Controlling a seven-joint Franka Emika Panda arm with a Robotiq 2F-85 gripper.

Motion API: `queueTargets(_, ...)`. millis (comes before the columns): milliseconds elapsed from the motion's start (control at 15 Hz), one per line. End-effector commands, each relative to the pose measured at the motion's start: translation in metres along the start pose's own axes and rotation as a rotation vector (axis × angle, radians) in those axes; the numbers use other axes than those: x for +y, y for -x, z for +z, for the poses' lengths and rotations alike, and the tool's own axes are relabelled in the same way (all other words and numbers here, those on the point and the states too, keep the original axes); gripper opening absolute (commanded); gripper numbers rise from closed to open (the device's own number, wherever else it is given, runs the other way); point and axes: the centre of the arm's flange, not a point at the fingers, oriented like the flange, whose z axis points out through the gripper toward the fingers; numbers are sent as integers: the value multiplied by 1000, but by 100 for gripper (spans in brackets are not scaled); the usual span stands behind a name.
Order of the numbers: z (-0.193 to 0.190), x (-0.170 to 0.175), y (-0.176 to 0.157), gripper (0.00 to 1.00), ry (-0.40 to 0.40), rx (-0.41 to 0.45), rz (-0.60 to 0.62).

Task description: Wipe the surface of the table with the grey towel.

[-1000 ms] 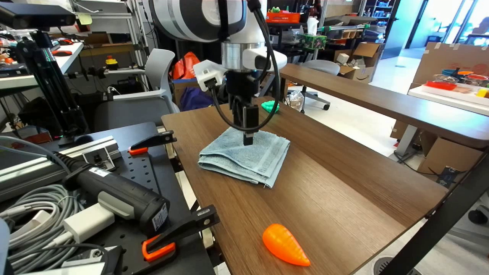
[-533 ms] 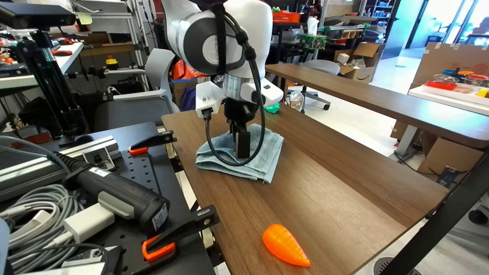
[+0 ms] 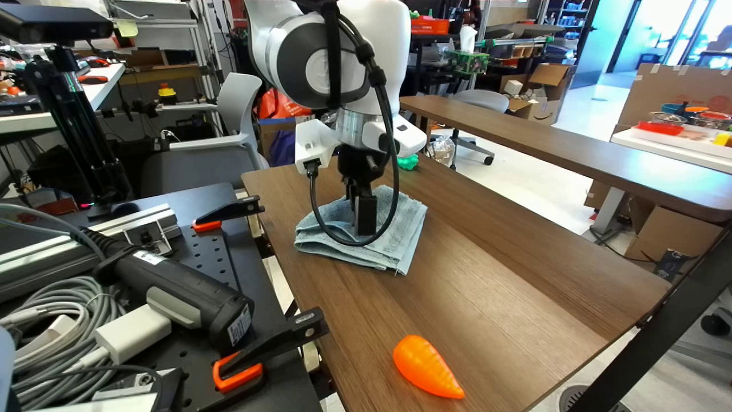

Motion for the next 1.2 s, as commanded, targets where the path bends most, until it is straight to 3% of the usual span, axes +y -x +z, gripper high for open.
queueTargets(0, 4, 16, -33, 100, 29, -19, 96)
queueTargets(200, 1, 47, -58, 100, 32, -30, 185)
queueTargets(400, 17, 66, -60, 100, 71, -48, 204)
queueTargets(1133, 56, 46, 11, 100, 189, -119, -22)
